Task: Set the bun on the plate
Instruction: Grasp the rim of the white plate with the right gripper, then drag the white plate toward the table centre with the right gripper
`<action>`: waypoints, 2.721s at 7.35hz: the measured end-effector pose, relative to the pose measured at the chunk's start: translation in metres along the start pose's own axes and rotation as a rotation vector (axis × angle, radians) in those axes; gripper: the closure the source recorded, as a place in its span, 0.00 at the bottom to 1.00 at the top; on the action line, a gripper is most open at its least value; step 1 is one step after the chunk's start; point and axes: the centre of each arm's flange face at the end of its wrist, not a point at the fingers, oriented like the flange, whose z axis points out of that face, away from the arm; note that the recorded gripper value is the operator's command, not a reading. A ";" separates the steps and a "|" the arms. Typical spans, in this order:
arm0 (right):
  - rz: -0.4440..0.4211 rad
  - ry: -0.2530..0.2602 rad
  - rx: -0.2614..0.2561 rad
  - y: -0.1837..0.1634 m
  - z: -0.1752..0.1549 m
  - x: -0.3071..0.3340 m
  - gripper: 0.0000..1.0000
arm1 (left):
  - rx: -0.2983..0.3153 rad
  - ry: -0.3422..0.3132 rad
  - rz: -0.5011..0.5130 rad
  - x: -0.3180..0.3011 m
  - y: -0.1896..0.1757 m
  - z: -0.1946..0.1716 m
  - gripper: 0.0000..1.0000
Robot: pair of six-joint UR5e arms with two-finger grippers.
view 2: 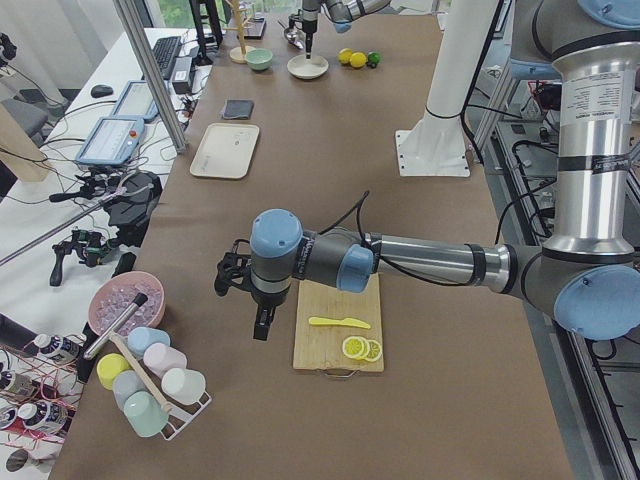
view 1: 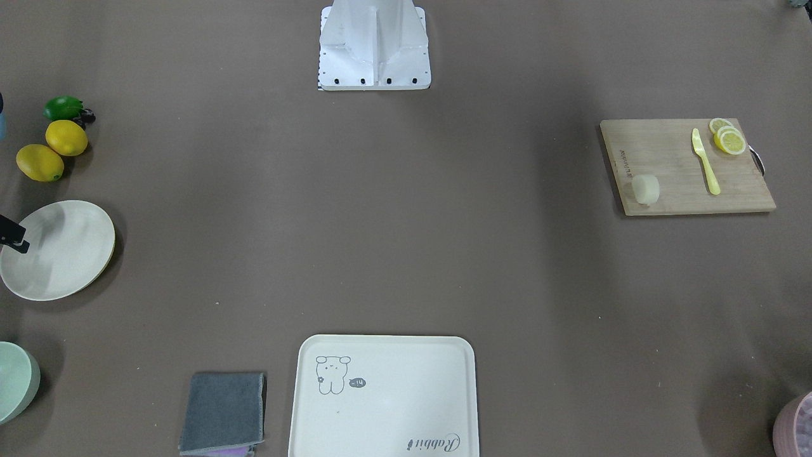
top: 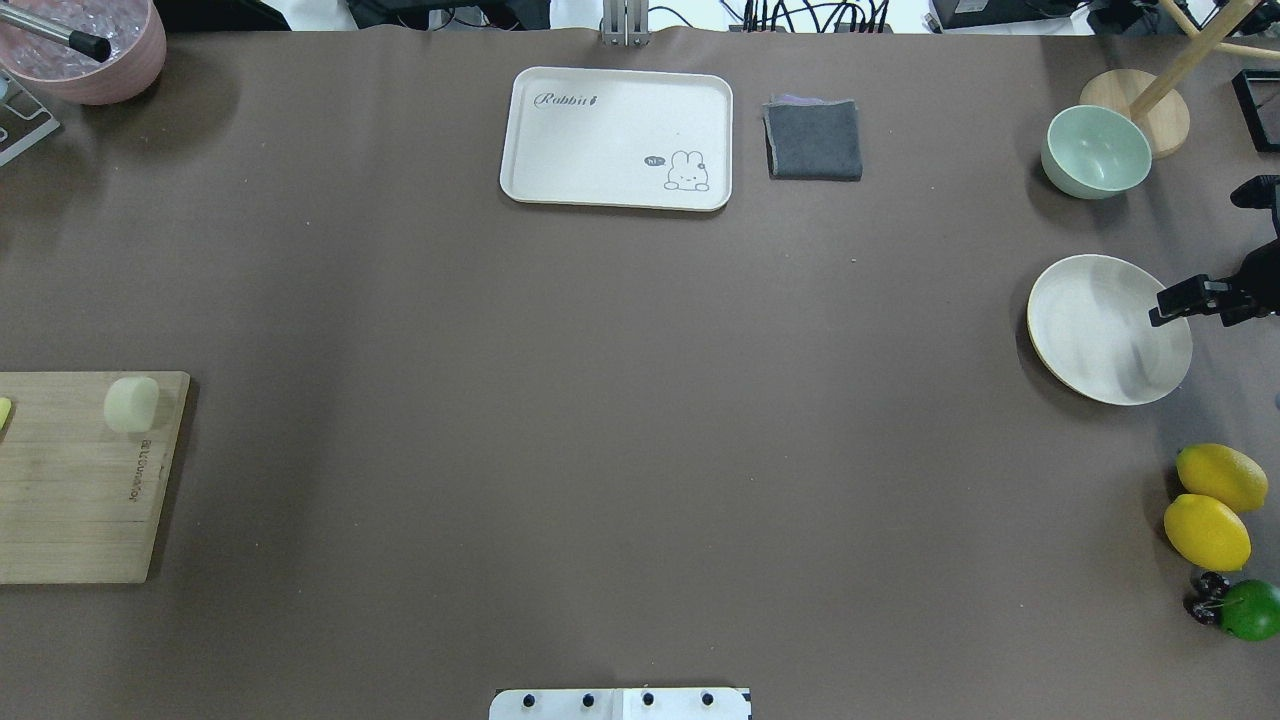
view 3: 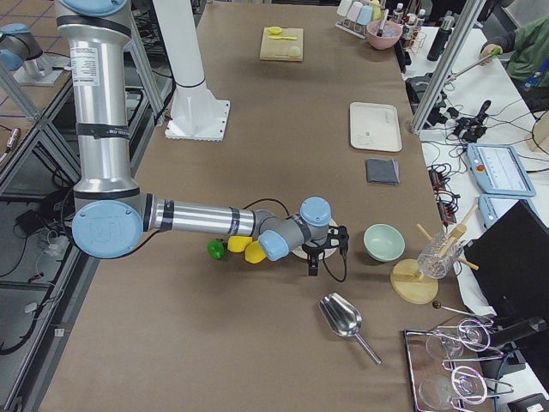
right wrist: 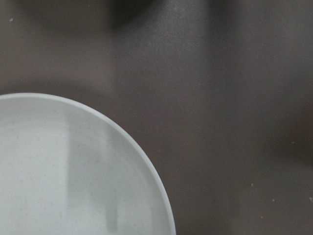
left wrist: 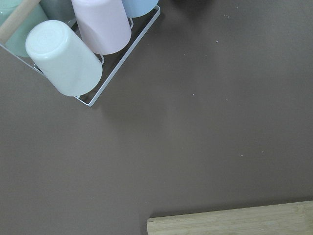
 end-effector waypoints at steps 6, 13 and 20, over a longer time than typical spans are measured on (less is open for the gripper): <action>0.075 -0.048 0.043 -0.011 -0.016 -0.026 1.00 | -0.013 -0.001 -0.012 -0.006 0.009 0.005 0.02; 0.129 -0.298 0.053 -0.028 -0.077 -0.234 1.00 | 0.006 0.001 -0.026 -0.002 0.008 0.000 0.02; 0.252 -0.261 0.107 0.076 -0.075 -0.507 1.00 | 0.056 0.177 -0.165 0.183 -0.005 0.076 0.02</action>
